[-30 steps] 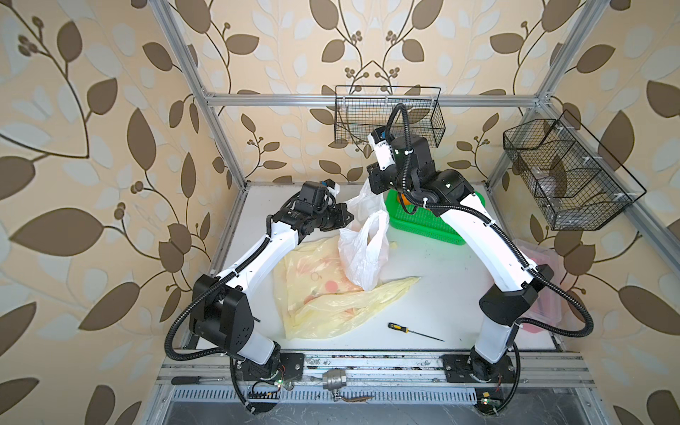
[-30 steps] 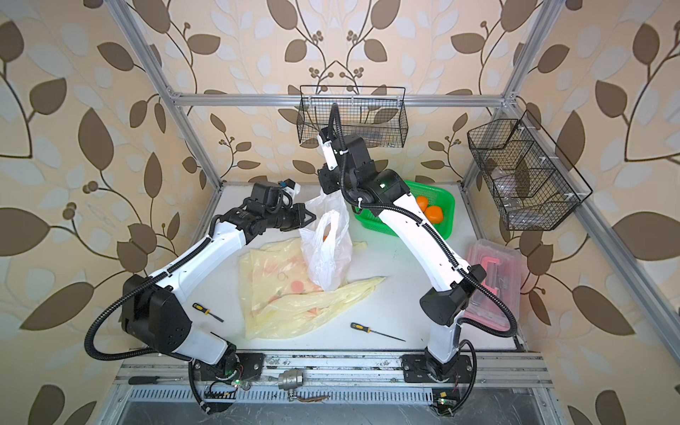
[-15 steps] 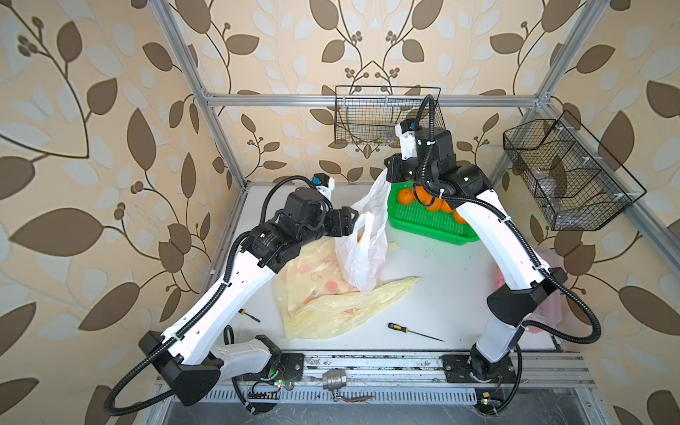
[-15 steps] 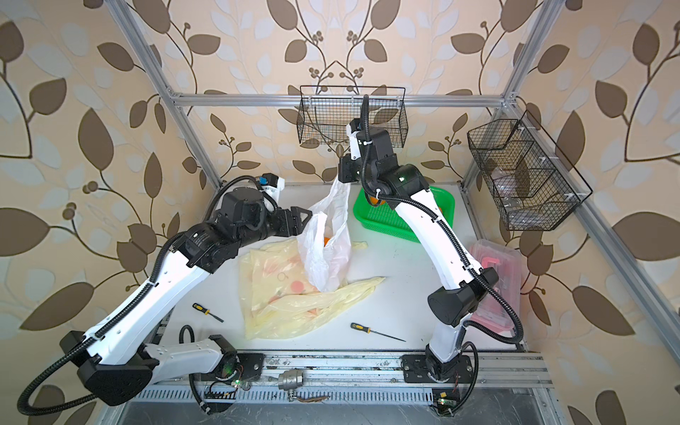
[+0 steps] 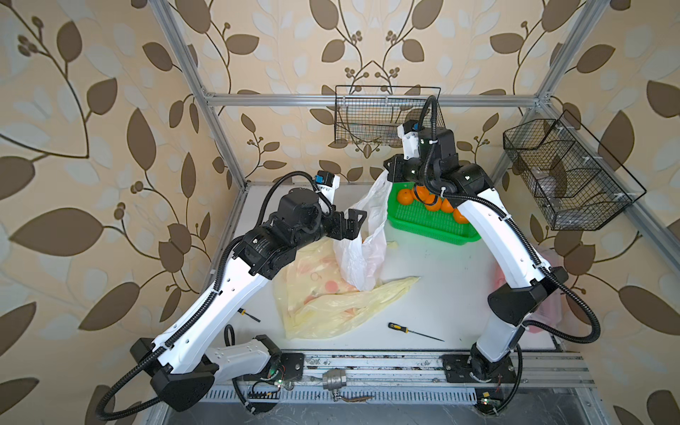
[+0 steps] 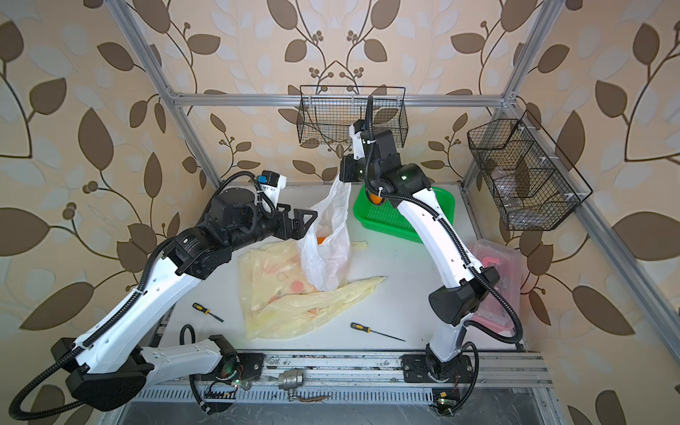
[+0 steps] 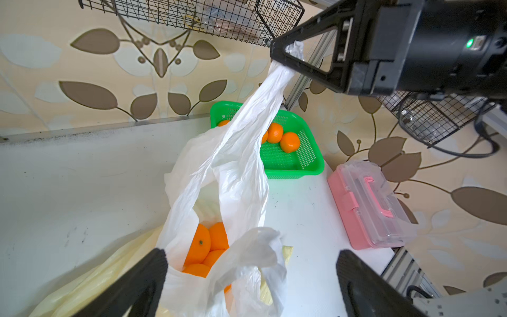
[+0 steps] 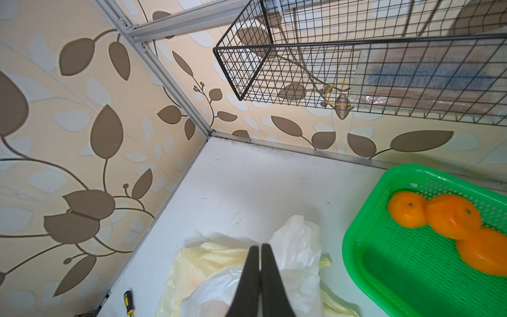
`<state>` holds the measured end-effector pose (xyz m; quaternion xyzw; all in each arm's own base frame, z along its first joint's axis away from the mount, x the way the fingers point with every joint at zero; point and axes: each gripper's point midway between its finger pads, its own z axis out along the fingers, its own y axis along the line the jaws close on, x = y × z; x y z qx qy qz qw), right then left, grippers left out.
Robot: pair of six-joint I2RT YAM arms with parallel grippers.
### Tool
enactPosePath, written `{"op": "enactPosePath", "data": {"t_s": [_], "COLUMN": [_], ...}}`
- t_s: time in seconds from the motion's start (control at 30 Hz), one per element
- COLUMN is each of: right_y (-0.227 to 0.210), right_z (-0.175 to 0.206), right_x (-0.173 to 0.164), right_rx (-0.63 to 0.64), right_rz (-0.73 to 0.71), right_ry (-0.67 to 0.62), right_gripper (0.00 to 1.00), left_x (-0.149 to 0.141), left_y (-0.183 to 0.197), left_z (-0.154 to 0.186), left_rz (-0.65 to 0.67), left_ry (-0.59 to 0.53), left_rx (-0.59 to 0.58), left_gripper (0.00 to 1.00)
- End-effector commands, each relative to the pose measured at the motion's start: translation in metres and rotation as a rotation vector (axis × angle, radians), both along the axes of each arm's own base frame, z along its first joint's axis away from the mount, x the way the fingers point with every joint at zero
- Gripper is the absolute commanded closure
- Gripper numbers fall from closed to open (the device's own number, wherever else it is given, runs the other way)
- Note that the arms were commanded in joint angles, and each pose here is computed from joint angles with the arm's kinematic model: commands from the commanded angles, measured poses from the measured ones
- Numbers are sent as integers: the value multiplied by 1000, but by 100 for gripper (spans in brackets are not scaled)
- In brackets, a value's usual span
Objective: Place the oranges into plastic bags & tie knots
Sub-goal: Adjust the plastic bag at the center of the board.
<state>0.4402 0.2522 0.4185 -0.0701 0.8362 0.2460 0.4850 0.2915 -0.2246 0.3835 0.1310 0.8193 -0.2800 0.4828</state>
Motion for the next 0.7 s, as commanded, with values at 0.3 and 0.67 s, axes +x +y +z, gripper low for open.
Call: {"op": "enactPosePath", "data": {"t_s": [0.3,0.67], "right_y": [0,-57], "right_z": [13,89], "right_x": [-8,-46], "right_rx": [21,33], "right_rz": [24,-88], "right_ry": [-28,-236], "right_gripper": [100,100], "left_x": [3,-12], "left_y": [-17,-10], "left_z": [-1,58], "left_rz": [-106,-145], "left_ry": [-47,-139], "left_rx": [75,82], "left_gripper": [54,100]}}
